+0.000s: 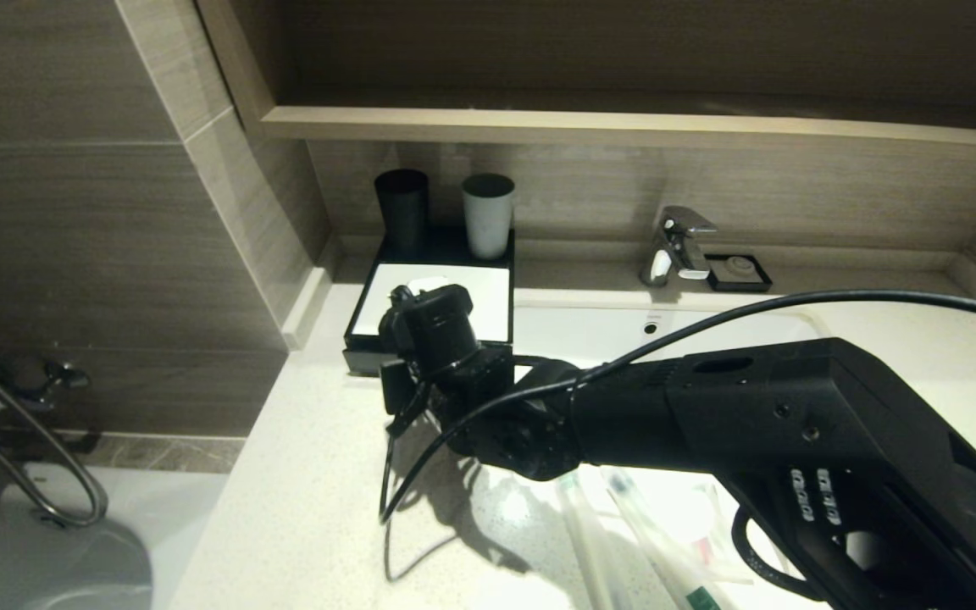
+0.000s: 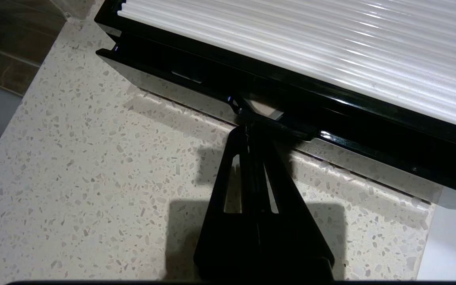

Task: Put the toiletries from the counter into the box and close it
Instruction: Open the drawer

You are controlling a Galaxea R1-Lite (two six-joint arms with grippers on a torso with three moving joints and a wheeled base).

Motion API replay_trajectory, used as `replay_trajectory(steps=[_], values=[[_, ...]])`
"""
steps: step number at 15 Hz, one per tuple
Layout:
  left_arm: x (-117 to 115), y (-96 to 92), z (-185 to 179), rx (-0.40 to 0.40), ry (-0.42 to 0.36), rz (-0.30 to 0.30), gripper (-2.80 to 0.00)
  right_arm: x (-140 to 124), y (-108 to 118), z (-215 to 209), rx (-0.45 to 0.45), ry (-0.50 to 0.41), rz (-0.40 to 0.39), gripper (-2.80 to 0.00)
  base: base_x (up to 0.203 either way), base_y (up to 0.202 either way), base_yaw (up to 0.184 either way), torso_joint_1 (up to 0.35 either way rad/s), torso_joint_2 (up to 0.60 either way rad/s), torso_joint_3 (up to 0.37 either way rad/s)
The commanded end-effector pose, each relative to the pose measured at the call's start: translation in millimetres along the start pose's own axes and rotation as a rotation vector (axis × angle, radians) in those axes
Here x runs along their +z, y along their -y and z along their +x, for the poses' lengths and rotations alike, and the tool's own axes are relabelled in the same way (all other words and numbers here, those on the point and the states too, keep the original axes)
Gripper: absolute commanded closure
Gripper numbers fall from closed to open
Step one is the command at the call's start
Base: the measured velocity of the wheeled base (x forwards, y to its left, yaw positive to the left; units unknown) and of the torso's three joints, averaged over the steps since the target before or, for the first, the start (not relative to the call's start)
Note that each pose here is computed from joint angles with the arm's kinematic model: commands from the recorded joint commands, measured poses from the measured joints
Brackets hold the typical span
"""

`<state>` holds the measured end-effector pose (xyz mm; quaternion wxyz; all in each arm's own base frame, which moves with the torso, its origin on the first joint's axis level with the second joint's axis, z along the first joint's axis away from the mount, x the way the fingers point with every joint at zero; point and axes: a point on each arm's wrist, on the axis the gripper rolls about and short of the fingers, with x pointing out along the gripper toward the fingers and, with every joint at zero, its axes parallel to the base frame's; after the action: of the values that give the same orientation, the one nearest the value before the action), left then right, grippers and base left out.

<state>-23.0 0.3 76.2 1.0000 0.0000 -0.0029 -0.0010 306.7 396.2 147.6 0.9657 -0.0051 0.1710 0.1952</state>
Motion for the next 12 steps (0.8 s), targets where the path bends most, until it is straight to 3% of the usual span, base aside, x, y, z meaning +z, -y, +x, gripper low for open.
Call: replay_trajectory(steps=[1,12], values=[[0.0,0.0,0.0,0.0,0.0,0.0,0.0,-1.6,-0.3,0.8,-0.002,-0.002,0.0,0.0,0.0,0.0,0.0,0.0,0.0,0.0],[0.0,0.0,0.0,0.0,0.0,0.0,0.0,-4.2,-0.5,4.3,-0.006,-0.004,-0.003,0.0,0.0,0.0,0.0,0.0,0.0,0.0]])
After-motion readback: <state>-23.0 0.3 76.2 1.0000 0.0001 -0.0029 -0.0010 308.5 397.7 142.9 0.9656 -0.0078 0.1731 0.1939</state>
